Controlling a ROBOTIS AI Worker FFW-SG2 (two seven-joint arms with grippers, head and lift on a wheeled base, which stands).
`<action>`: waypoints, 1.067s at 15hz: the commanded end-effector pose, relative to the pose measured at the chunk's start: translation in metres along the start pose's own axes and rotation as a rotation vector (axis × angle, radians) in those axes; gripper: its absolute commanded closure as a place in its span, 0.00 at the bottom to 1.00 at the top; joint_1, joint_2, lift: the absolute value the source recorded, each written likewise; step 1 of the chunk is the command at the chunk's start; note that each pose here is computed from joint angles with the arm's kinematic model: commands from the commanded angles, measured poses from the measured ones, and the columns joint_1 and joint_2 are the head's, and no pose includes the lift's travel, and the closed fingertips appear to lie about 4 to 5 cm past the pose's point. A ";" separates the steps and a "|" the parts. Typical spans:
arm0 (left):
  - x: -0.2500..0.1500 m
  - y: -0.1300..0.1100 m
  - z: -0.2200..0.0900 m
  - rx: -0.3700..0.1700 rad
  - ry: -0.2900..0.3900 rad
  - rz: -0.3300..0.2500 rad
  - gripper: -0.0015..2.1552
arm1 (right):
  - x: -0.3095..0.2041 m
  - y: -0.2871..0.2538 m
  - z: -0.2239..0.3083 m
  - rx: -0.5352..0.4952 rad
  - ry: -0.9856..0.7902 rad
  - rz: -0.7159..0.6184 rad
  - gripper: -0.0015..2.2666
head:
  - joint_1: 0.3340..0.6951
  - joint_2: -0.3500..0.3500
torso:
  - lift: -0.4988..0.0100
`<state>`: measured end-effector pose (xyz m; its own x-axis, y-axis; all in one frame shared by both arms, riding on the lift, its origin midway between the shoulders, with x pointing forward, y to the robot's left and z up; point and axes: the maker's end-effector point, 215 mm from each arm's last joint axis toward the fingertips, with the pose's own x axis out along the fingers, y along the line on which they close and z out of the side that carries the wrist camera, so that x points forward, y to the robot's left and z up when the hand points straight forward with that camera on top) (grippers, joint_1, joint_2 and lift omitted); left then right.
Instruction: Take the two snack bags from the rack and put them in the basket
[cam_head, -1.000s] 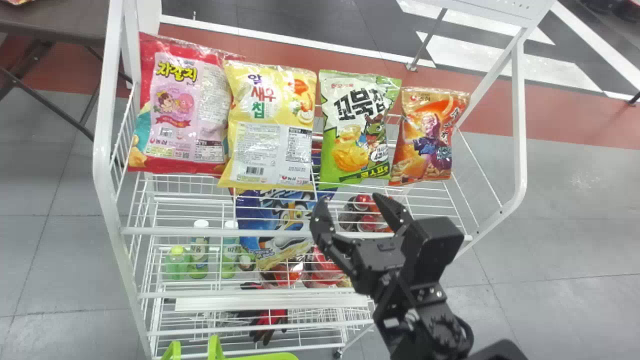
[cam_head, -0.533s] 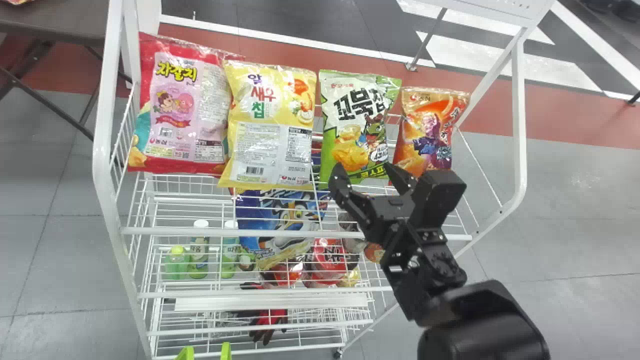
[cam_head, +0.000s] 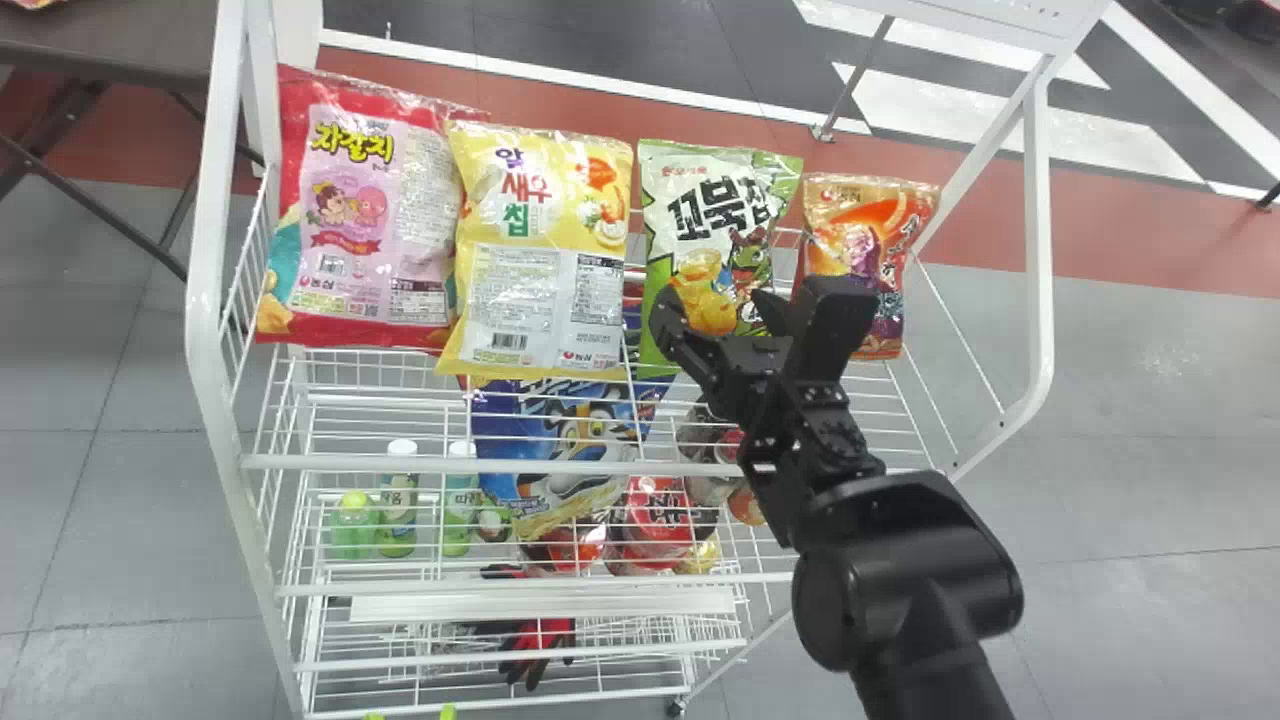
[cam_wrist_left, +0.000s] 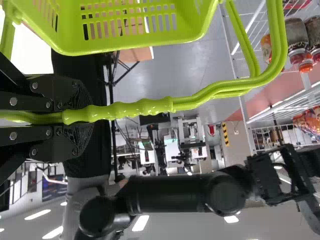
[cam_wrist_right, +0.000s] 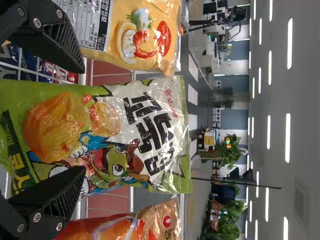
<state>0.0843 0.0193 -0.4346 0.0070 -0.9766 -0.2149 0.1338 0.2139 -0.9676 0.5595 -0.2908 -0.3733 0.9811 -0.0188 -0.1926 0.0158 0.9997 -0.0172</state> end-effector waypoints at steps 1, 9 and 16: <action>-0.003 0.002 0.000 -0.003 -0.001 0.007 0.87 | 0.017 0.002 0.011 0.006 -0.013 -0.002 0.06 | 1.00 0.00 | 0.96; -0.009 0.007 0.002 0.006 0.009 0.030 0.87 | 0.041 -0.018 0.008 -0.003 0.029 -0.042 0.06 | 1.00 0.00 | 0.96; -0.004 0.009 0.001 0.008 0.021 0.037 0.87 | 0.036 -0.041 -0.011 -0.013 0.118 -0.033 0.45 | 1.00 0.00 | 0.96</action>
<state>0.0872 0.0261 -0.4422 -0.0075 -0.9670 -0.2545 0.1427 0.2509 -0.9574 0.5951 -0.3299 -0.3891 0.9542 -0.0700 -0.2910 0.0599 0.9973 -0.0435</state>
